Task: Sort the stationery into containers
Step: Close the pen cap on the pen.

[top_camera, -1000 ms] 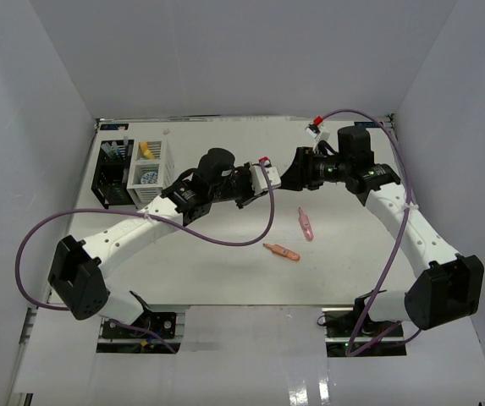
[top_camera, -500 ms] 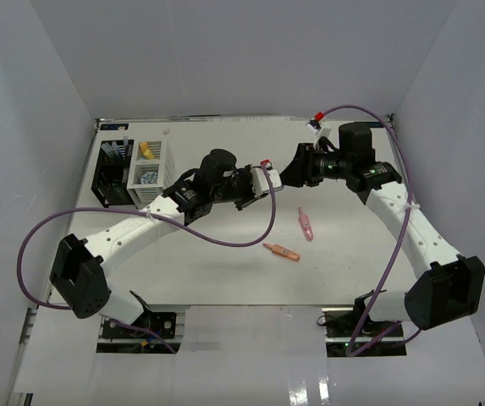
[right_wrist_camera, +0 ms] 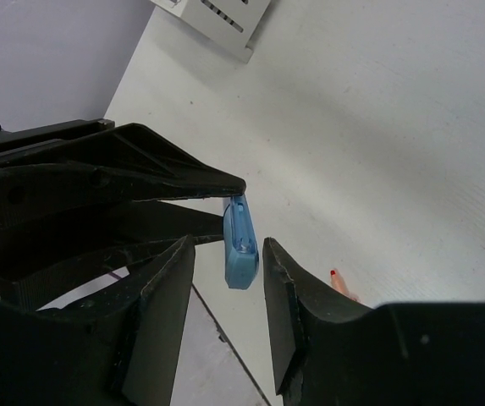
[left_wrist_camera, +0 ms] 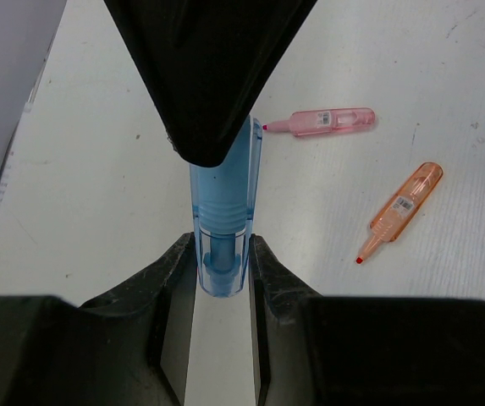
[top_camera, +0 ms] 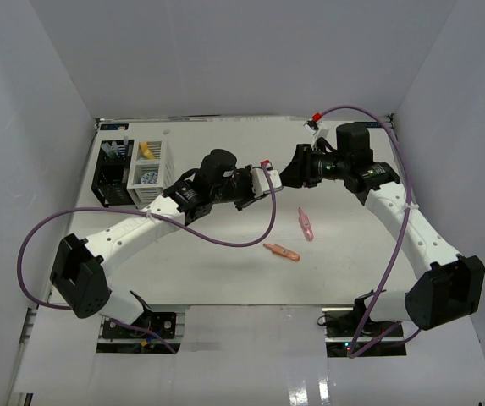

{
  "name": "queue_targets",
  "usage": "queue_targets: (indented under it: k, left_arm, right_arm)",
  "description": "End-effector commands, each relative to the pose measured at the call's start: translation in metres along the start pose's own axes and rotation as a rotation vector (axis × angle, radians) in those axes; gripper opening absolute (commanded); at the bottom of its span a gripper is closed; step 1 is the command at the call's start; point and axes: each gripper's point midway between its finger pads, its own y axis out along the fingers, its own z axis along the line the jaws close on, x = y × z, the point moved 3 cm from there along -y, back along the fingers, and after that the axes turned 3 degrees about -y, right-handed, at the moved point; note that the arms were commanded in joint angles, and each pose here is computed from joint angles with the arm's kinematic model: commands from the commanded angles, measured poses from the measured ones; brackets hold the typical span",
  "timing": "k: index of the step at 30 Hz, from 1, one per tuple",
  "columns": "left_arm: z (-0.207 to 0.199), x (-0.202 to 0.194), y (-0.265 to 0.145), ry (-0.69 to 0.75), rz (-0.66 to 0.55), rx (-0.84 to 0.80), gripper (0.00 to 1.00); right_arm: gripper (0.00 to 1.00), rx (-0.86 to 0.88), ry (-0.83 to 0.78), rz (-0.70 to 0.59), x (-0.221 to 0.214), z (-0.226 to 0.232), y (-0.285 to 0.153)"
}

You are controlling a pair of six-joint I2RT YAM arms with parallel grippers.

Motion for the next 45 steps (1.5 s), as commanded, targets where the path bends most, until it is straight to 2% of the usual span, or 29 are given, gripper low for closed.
queue_targets:
  k: [1, 5, 15, 24, 35, 40, 45]
  left_arm:
    - [0.006, 0.023, -0.008, 0.022, -0.05, 0.017, 0.0]
    - [0.006, 0.022, -0.008, 0.02, -0.048, 0.017, 0.0]
    - [0.011, 0.023, -0.01, 0.02, -0.041, 0.045, 0.0]
    - [0.008, 0.022, -0.01, 0.011, -0.045, 0.029, 0.0]
    - [0.007, 0.031, -0.007, 0.021, -0.065, 0.014, 0.0]
    - [0.007, 0.037, -0.004, 0.031, -0.078, 0.001, 0.0]
    - [0.004, 0.048, 0.004, 0.049, -0.099, -0.025, 0.0]
  right_arm:
    - [0.44, 0.005, -0.025, -0.018, 0.007, 0.005, -0.001]
    - [0.4, -0.002, -0.027, -0.016, 0.007, 0.005, -0.002]
    - [0.41, -0.043, -0.019, 0.002, -0.002, -0.002, -0.004]
    - [0.38, -0.041, -0.032, -0.01, 0.004, 0.0, -0.005]
    - [0.13, -0.033, -0.019, 0.002, 0.0, 0.0, -0.003]
    - [0.08, -0.046, -0.013, 0.02, -0.005, -0.002, -0.002]
    - [0.08, -0.046, -0.008, 0.044, -0.01, 0.0, 0.002]
